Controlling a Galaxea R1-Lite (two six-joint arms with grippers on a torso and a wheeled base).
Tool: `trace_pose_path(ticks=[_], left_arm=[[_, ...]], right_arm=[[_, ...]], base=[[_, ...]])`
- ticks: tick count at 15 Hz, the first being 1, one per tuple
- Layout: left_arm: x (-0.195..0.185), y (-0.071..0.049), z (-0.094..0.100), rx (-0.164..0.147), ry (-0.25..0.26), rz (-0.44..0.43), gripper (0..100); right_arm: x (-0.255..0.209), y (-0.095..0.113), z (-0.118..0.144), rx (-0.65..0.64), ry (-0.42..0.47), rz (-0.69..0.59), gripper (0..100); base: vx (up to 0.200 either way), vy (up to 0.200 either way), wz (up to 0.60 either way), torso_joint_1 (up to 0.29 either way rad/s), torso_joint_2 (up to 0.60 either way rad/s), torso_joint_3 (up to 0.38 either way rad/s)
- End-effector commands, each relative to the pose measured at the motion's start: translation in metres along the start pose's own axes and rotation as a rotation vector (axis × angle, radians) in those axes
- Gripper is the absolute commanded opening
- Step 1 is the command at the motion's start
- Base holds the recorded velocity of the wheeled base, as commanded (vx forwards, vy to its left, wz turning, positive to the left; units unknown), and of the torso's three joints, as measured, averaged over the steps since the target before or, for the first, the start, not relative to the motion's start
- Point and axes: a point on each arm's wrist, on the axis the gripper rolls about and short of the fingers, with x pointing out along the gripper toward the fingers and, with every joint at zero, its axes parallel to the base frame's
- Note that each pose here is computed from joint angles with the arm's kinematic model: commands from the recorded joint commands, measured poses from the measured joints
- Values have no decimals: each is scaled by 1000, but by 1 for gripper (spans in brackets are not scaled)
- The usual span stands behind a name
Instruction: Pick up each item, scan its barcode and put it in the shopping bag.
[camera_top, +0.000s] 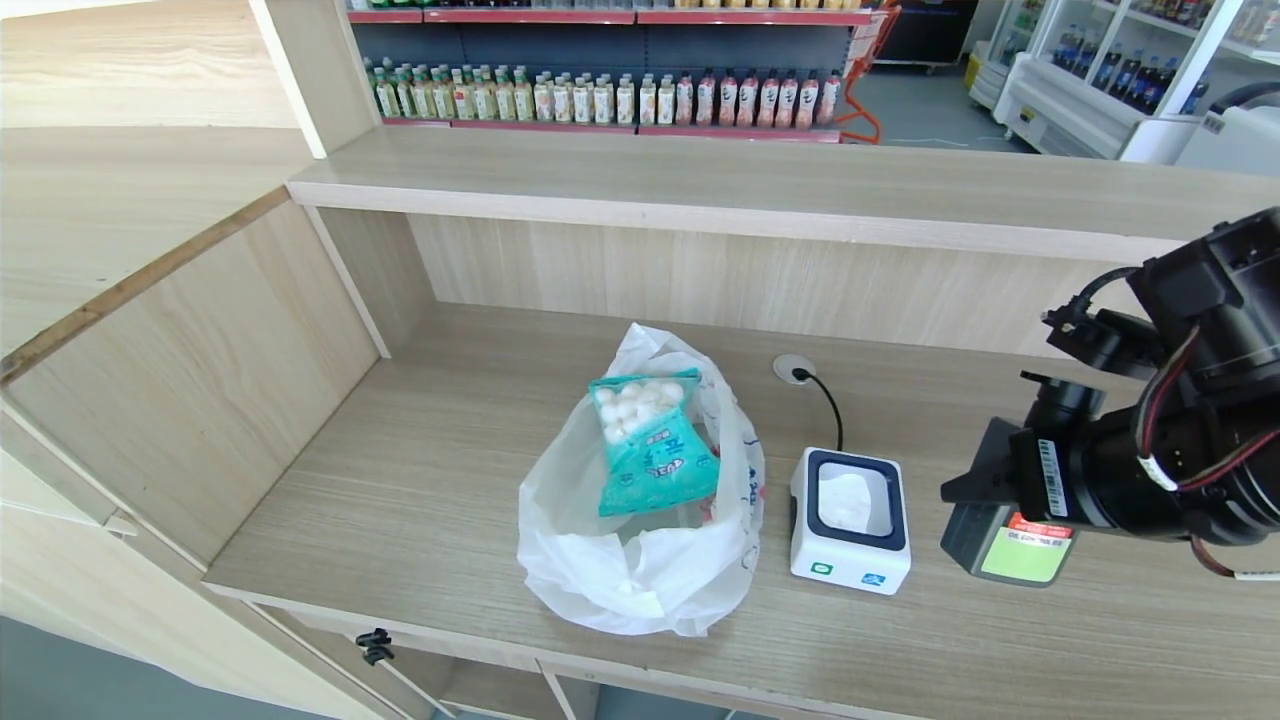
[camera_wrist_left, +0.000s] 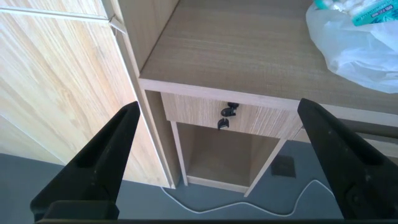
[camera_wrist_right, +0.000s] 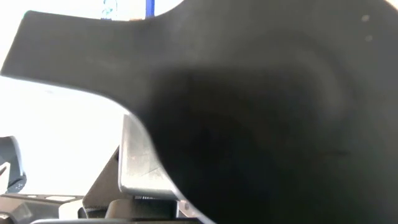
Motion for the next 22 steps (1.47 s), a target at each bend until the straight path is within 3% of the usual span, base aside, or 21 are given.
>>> trace_pose_path(ticks=[1,12,14,17,19,22], left_arm=[[0,0,0,0,2,0,100],[0,0,0,0,2,0,100],[0,0,0,0,2,0,100],[0,0,0,0,0,0,100],[0,0,0,0,2,0,100],[0,0,0,0,2,0,100]], right_arm=[[1,0,0,-3,4,-1,0],[0,0,1,-11,-7,-3,0],[-14,0,8,-112,-110,15,0],[-40,-9,17,-415,-415,-120,0],[-47,-8,28,-506,-603,-147,0],[-53,-5,40,-586,-759,-153,0]], base=[[0,0,0,0,0,0],[0,0,0,0,0,0],[0,0,0,0,0,0],[0,0,0,0,0,0],[0,0,0,0,0,0],[0,0,200,2,2,1]])
